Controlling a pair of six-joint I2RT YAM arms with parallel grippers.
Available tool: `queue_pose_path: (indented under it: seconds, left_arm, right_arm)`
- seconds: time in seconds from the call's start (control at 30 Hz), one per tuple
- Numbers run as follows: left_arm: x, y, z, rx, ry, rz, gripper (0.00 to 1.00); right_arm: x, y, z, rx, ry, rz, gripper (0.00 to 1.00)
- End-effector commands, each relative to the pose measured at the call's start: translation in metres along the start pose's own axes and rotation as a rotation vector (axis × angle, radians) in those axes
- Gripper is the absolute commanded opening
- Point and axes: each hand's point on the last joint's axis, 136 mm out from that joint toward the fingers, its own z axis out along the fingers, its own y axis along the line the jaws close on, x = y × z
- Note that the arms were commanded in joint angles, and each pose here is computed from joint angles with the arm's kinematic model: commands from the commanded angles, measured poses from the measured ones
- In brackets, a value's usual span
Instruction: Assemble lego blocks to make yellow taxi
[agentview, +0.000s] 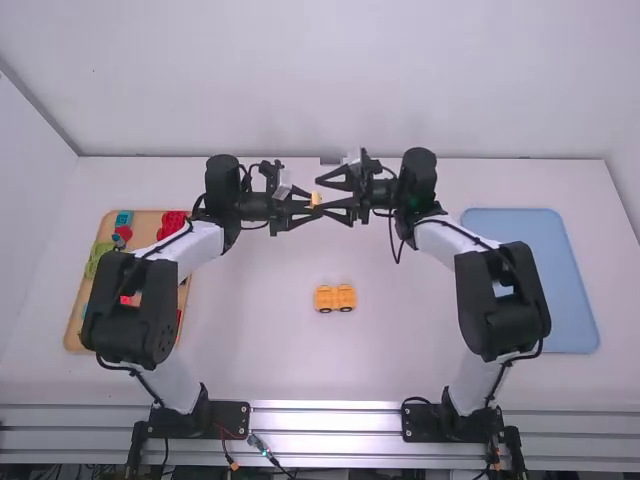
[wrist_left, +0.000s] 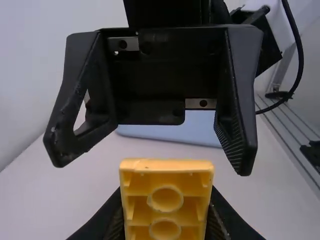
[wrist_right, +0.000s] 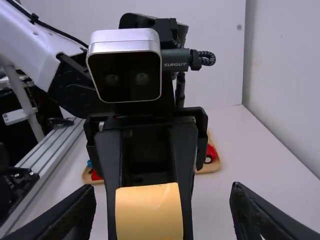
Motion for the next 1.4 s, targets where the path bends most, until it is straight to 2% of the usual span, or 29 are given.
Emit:
queue_pose_path:
  seconds: [0.0,0.07,0.23,0.43,0.57,0.63,0.67,0.73,0.77,0.87,0.97,1.03,1.07,1.1,1.23,1.3,1.37]
  left_arm:
    - [0.005,-0.005,0.001,0.030,-0.002,-0.026,0.08]
    - [0.005,-0.004,0.000,0.025,-0.003,-0.025,0.08]
    - [0.005,-0.004,0.000,0.027,-0.005,-0.020,0.09]
    - [0.005,-0.006,0.002,0.033,-0.004,-0.020,0.09]
    - [0.005,-0.005,0.001,0.032,-0.004,-0.020,0.13]
    - [0.005,-0.006,0.002,0.033,-0.004,-0.021,0.27]
    - [0.005,-0.006,0.002,0.033,-0.004,-0.020,0.29]
    - [0.005,-0.005,0.001,0.032,-0.004,-0.020,0.41]
    - [0.004,-0.004,0.000,0.027,-0.006,-0.014,0.44]
    - [0.003,-0.005,0.002,0.032,-0.007,-0.006,0.41]
    - [0.003,-0.005,0.002,0.032,-0.008,-0.003,0.45]
    - [0.003,-0.004,0.000,0.026,-0.008,-0.004,0.73]
    - [0.003,-0.004,0.000,0.026,-0.008,-0.005,0.79]
    - [0.003,-0.005,0.002,0.032,-0.007,-0.008,0.99]
    - [0.007,-0.004,-0.001,0.023,0.002,-0.044,0.99]
    - [0.015,-0.001,-0.002,0.002,0.020,-0.095,0.99]
    - [0.028,0.006,-0.001,-0.060,0.061,-0.150,0.99]
  right_arm:
    - [-0.009,0.003,0.007,-0.028,-0.003,-0.017,0.68]
    - [-0.009,0.003,0.007,-0.029,-0.003,-0.016,0.63]
    - [-0.008,0.003,0.007,-0.029,-0.002,-0.012,0.59]
    - [-0.006,0.005,0.010,-0.037,0.003,0.005,0.48]
    - [-0.006,0.004,0.009,-0.034,0.002,-0.001,0.42]
    - [-0.007,0.004,0.008,-0.032,0.001,-0.001,0.38]
    - [-0.006,0.004,0.008,-0.032,0.001,-0.001,0.38]
    - [-0.007,0.004,0.008,-0.031,0.001,-0.001,0.34]
    - [-0.007,0.004,0.008,-0.032,0.001,-0.002,0.33]
    - [-0.006,0.004,0.009,-0.034,0.002,-0.002,0.32]
    - [-0.006,0.006,0.011,-0.040,0.002,-0.002,0.31]
    - [-0.006,0.005,0.010,-0.035,0.002,-0.002,0.30]
    - [-0.006,0.005,0.010,-0.035,0.002,-0.002,0.29]
    - [-0.007,0.004,0.010,-0.030,0.001,-0.001,0.30]
    - [-0.007,-0.016,0.005,0.076,-0.008,0.013,0.30]
    - [-0.005,-0.038,-0.006,0.194,-0.007,0.051,0.30]
    - [0.004,-0.064,-0.020,0.339,0.014,0.121,0.26]
